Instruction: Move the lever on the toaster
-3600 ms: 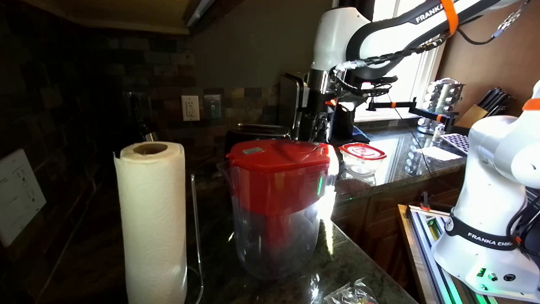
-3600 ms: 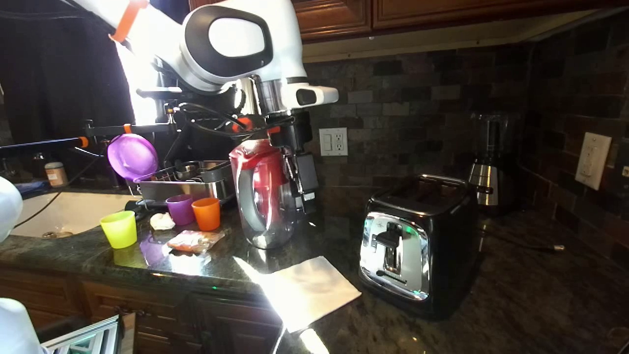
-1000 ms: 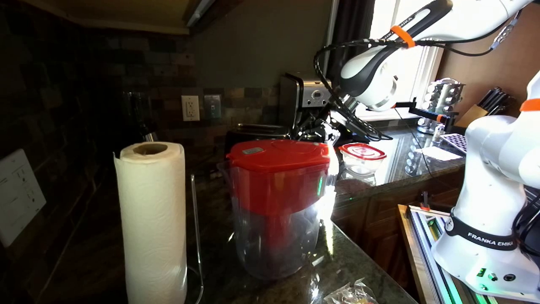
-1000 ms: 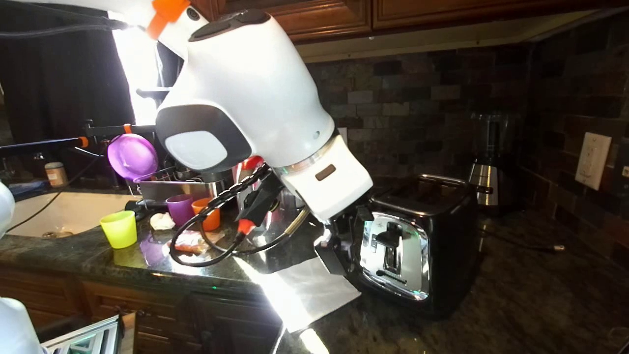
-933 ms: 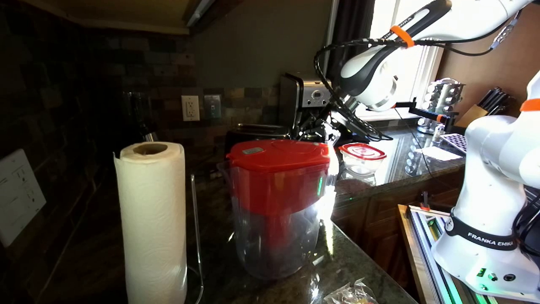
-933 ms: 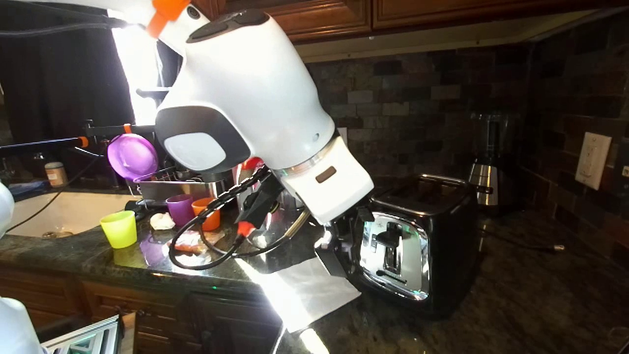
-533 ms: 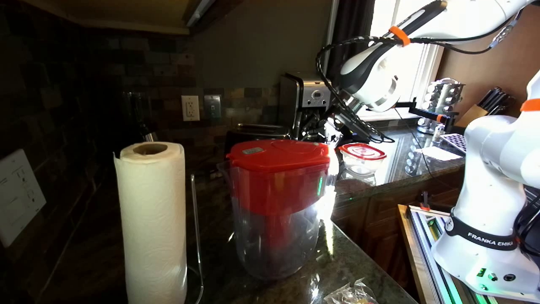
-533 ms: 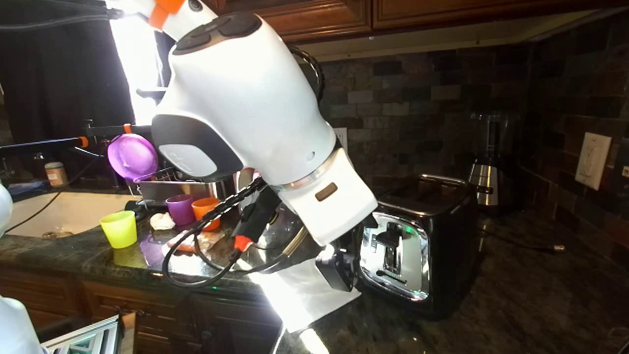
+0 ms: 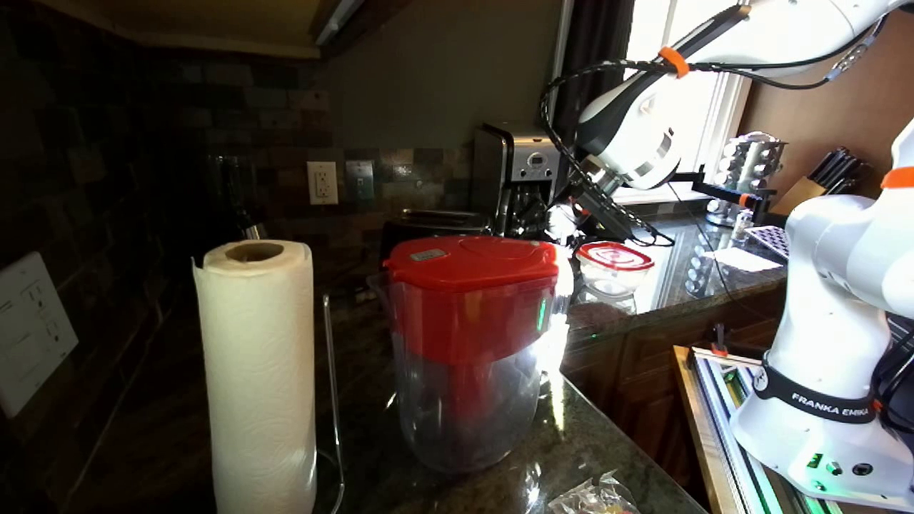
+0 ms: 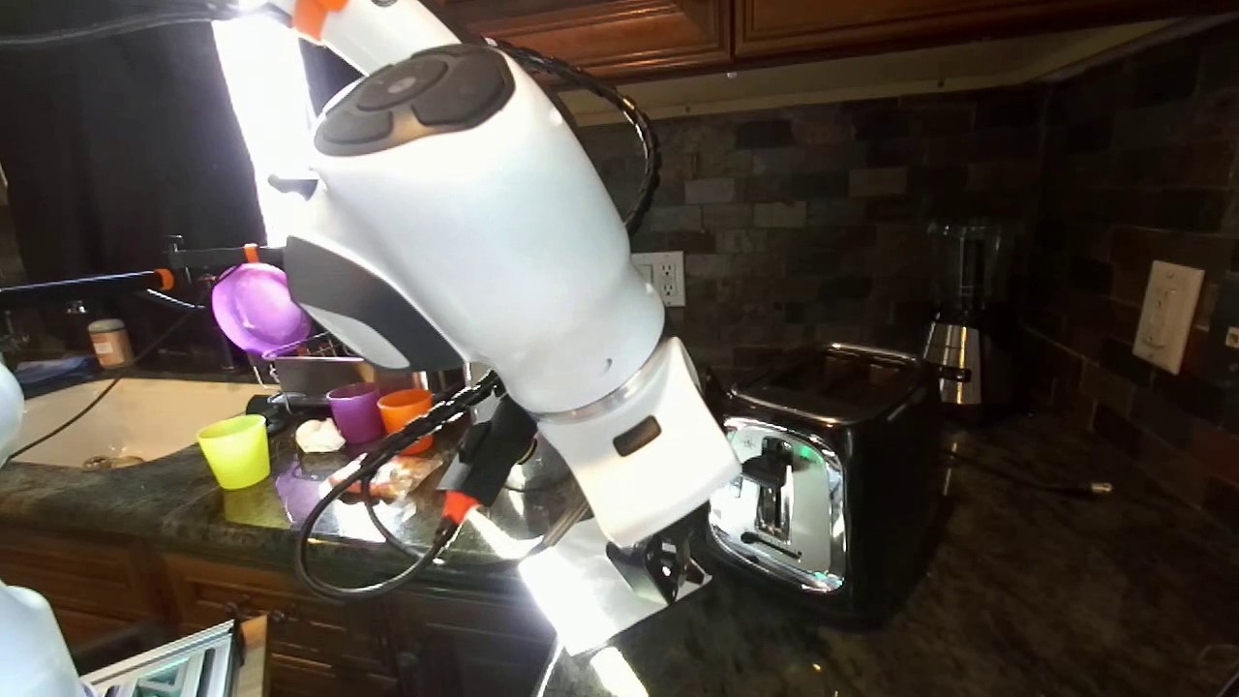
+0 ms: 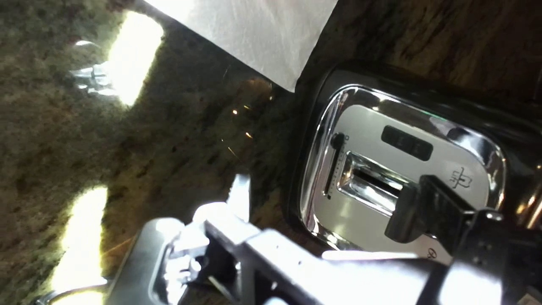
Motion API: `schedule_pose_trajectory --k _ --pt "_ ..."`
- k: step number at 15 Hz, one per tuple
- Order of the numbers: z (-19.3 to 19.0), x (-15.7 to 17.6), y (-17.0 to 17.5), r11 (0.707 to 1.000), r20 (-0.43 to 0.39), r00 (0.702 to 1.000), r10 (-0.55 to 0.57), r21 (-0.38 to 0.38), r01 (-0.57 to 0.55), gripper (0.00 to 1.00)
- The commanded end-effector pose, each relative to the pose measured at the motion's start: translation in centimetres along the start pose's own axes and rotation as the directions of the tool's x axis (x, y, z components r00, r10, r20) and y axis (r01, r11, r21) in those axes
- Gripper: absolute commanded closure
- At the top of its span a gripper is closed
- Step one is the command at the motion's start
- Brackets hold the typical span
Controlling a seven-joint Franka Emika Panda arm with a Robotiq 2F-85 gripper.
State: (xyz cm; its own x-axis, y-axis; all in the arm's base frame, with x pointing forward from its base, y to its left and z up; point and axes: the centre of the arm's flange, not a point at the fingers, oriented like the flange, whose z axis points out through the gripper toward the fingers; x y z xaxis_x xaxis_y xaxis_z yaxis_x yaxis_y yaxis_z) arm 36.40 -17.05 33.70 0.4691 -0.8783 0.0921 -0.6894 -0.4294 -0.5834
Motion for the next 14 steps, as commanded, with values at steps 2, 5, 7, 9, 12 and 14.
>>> schedule_pose_trajectory --k 2,5,7,9,12,14 --pt "0.1 -0.6 1.4 0.997 0.022 0.998 0.057 0.05 -0.058 0.0" --pt "0.3 -0.4 1.2 0.994 0.016 0.997 0.079 0.072 -0.08 0.0" --pt "0.5 -0.6 0.7 0.992 0.029 0.996 0.083 0.089 -0.085 0.0" --pt "0.8 -0.8 0.2 0.991 0.031 0.996 0.086 0.096 -0.089 0.0" --pt "1.0 -0.9 -0.3 0.99 0.031 0.995 0.091 0.106 -0.094 0.0" --pt "1.0 -0.9 -0.6 0.989 0.02 0.995 0.098 0.109 -0.099 0.0"
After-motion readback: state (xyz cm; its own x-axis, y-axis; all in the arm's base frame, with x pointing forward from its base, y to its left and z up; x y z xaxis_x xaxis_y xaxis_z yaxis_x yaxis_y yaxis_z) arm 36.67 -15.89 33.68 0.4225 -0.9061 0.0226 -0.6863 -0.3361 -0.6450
